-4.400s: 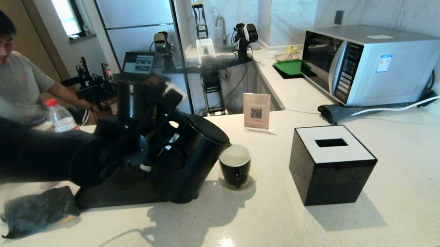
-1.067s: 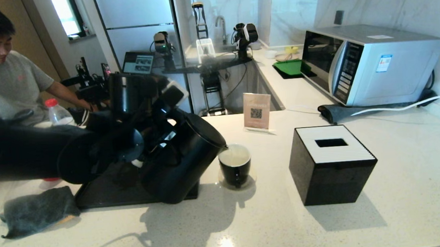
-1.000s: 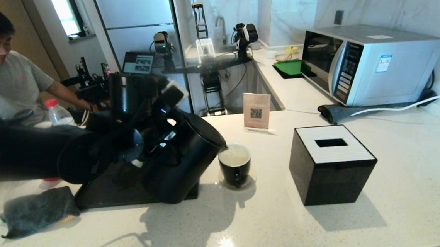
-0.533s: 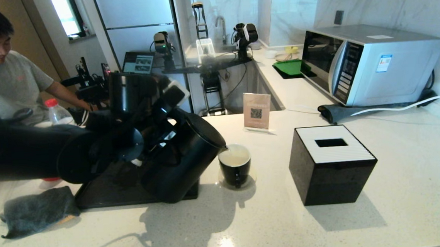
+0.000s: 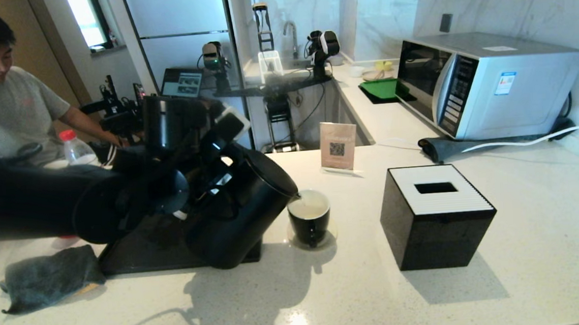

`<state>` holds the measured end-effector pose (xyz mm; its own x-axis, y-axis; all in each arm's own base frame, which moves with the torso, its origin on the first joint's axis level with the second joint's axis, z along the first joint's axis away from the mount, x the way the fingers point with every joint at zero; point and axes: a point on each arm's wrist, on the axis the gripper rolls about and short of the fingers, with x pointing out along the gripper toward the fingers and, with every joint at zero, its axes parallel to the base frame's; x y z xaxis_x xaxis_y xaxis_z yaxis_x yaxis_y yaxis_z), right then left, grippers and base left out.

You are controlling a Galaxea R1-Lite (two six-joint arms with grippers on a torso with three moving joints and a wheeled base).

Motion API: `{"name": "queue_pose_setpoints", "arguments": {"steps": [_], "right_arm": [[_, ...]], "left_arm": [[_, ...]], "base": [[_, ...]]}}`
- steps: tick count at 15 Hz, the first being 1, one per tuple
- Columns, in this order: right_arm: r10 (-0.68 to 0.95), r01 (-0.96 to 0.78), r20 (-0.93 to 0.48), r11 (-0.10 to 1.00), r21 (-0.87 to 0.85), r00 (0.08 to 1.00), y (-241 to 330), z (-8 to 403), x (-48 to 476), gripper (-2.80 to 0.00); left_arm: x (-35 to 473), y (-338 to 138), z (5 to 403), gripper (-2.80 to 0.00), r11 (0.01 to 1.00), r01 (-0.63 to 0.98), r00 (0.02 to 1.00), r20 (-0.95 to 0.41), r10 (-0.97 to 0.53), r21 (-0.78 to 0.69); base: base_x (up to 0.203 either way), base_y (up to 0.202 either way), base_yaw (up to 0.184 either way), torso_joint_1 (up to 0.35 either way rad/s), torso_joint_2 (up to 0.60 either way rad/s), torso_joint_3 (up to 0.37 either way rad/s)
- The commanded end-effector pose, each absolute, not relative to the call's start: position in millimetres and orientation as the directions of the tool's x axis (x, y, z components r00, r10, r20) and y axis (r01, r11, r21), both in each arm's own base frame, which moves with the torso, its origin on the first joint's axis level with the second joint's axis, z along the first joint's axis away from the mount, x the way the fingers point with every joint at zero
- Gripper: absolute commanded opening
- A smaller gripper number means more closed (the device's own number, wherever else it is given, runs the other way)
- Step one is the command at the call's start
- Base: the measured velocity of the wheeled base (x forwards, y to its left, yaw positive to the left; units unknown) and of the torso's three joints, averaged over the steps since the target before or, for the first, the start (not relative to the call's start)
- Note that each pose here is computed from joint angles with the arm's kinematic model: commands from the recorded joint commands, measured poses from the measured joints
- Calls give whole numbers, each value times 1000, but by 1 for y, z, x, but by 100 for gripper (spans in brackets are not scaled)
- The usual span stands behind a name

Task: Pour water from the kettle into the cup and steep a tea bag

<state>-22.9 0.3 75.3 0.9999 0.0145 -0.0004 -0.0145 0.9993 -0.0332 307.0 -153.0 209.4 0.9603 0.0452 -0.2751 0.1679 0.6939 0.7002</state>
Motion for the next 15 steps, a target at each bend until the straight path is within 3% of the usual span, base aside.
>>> {"name": "queue_pose_setpoints", "arguments": {"steps": [1,15], "right_arm": [[15,-15,-2,999,-34,1000,0,75,-23,-280],[15,-15,-2,999,-34,1000,0,75,-23,-280]], "left_arm": [[306,-153,209,-280,691,168,960,-275,47,703],[307,-154,208,-280,732,155,962,-270,41,664]], "base": [[0,0,0,0,0,0],[0,0,0,0,0,0]]}}
